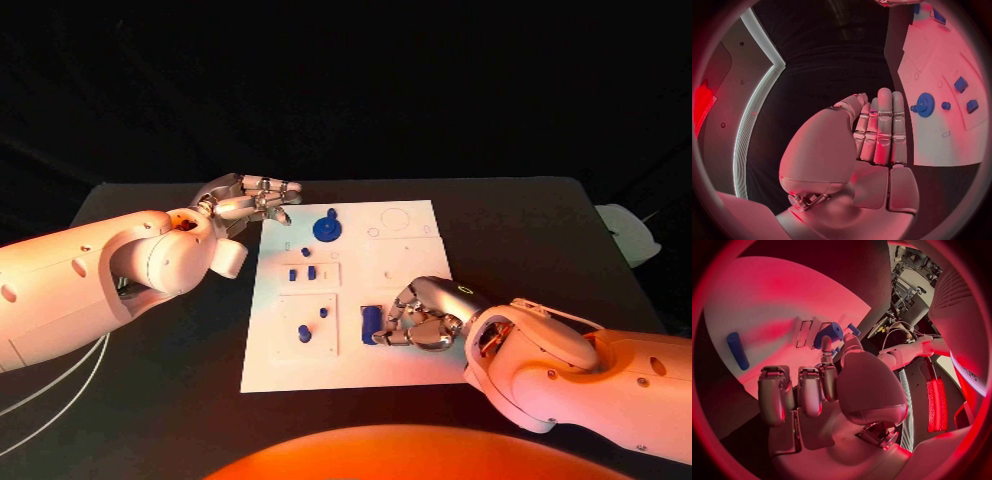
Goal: Assemble the parts on the task board
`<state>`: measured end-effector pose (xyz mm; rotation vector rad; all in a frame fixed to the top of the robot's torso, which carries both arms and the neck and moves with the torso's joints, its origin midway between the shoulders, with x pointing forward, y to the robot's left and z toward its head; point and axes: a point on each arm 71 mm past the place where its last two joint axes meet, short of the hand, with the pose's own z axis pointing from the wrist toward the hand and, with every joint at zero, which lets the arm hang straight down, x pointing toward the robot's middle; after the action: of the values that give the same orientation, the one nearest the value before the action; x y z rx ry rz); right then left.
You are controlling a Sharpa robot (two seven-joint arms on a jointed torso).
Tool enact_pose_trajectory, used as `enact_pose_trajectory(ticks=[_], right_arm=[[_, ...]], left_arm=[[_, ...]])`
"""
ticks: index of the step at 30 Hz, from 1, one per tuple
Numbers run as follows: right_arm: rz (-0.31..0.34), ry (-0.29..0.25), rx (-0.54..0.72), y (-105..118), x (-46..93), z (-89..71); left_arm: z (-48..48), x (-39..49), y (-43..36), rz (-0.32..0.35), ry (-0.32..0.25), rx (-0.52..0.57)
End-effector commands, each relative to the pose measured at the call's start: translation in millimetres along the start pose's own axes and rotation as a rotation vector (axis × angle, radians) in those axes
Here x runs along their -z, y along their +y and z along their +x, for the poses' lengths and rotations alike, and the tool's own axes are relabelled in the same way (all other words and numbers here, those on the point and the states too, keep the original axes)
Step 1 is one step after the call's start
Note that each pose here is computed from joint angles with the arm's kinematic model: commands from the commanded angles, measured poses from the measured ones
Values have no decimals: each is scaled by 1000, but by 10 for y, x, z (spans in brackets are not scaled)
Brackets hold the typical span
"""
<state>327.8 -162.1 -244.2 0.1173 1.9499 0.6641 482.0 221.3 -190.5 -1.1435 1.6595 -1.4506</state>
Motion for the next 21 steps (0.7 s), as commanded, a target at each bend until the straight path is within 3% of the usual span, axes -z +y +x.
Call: enact_pose_trajectory(ticks=[1, 21], right_arm=[[-15, 22, 29, 5, -6, 19], [32, 2, 82, -80, -88, 21]], left_arm=[[25, -2, -8, 5, 20, 3], [17, 1, -9, 7, 16, 2]])
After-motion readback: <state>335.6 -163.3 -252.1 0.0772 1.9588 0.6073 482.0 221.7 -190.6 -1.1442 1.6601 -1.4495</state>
